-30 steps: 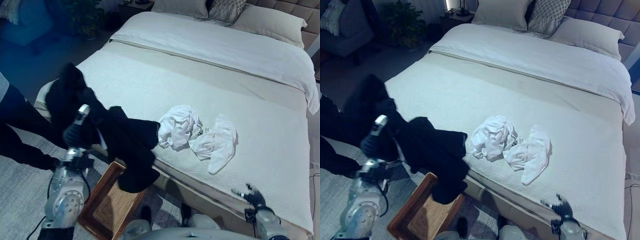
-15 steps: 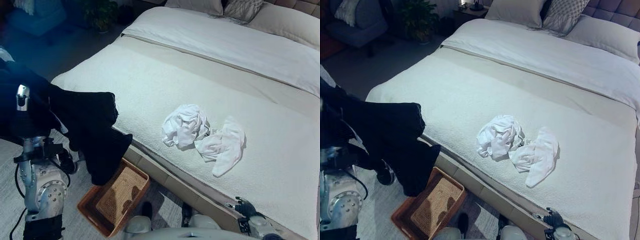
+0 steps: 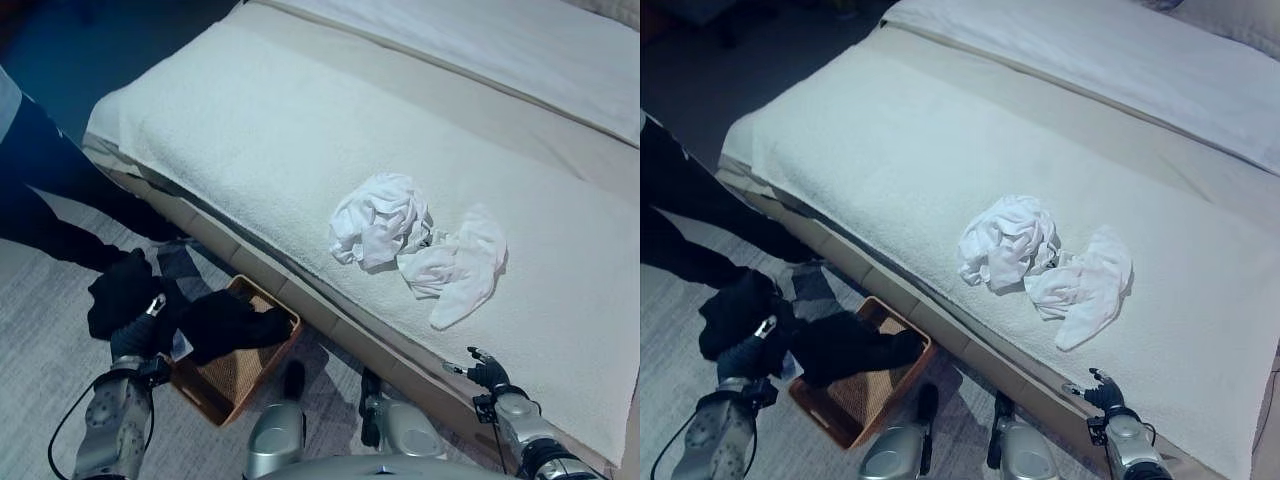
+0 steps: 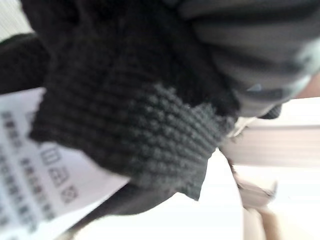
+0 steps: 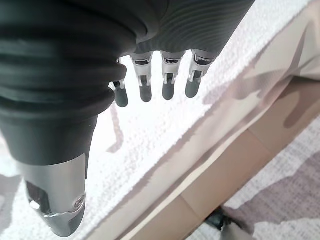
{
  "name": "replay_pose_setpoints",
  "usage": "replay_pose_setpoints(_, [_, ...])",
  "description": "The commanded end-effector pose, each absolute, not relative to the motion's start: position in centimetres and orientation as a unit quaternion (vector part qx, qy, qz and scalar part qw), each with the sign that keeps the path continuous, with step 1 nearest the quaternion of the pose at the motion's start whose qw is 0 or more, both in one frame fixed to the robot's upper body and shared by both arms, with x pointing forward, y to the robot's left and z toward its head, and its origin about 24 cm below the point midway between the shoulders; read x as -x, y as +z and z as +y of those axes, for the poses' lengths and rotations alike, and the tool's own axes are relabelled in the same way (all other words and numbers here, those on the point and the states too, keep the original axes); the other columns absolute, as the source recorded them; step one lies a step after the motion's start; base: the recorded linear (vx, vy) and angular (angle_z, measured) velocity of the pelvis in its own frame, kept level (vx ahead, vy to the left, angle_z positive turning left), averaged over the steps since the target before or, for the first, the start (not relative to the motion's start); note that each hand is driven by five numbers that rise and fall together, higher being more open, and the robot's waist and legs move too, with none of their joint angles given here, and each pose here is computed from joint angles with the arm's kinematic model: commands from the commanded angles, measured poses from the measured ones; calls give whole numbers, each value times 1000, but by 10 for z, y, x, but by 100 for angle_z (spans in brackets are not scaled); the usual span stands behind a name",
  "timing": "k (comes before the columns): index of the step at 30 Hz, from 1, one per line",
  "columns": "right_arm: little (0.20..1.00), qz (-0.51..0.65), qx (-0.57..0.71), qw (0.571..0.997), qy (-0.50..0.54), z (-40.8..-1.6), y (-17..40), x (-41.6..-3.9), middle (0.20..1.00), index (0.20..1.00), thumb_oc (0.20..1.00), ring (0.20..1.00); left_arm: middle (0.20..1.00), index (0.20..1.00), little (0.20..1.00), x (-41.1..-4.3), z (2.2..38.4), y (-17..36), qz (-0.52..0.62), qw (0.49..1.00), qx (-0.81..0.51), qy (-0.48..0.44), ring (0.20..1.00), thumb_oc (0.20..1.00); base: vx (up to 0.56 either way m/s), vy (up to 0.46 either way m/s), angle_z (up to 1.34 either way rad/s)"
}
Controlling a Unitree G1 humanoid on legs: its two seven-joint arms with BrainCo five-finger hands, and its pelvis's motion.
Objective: Pick up clothes into the bucket
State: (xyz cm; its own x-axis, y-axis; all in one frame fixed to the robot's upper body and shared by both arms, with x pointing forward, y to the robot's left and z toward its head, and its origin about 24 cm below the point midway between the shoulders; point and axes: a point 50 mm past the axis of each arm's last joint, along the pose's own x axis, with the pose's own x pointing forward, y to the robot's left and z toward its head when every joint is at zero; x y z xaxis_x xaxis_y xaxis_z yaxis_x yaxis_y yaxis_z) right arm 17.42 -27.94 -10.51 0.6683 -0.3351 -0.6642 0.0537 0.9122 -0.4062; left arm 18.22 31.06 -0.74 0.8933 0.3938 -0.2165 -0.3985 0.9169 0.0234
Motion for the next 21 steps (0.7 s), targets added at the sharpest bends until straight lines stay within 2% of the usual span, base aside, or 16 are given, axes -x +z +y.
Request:
replay_pose_setpoints(1, [1000, 342, 209, 908, -124, -286, -89, -188, 1000, 1000, 1000, 1000, 200, 200, 200, -198, 331, 27, 33, 964, -102, 244, 200, 200, -48, 15, 2])
replay_pose_setpoints(6, [1000, 309, 215, 916, -136, -282, -80, -202, 1000, 1000, 1000, 1000, 200, 200, 200, -209, 336, 23, 51, 939, -183, 287, 200, 200, -40, 9, 1])
replay_pose_setpoints(13, [1000, 237, 223, 935, -140, -269, -57, -237, 1000, 1000, 1000, 1000, 200, 200, 200, -225, 345, 13, 78, 908, -178, 370, 200, 200, -59, 24, -7])
replay_pose_setpoints(21, [1000, 128, 202, 959, -151, -254, -13, -280, 1000, 1000, 1000, 1000, 200, 200, 200, -249, 350, 25, 78, 896, -200, 388, 200, 200, -53, 28, -11])
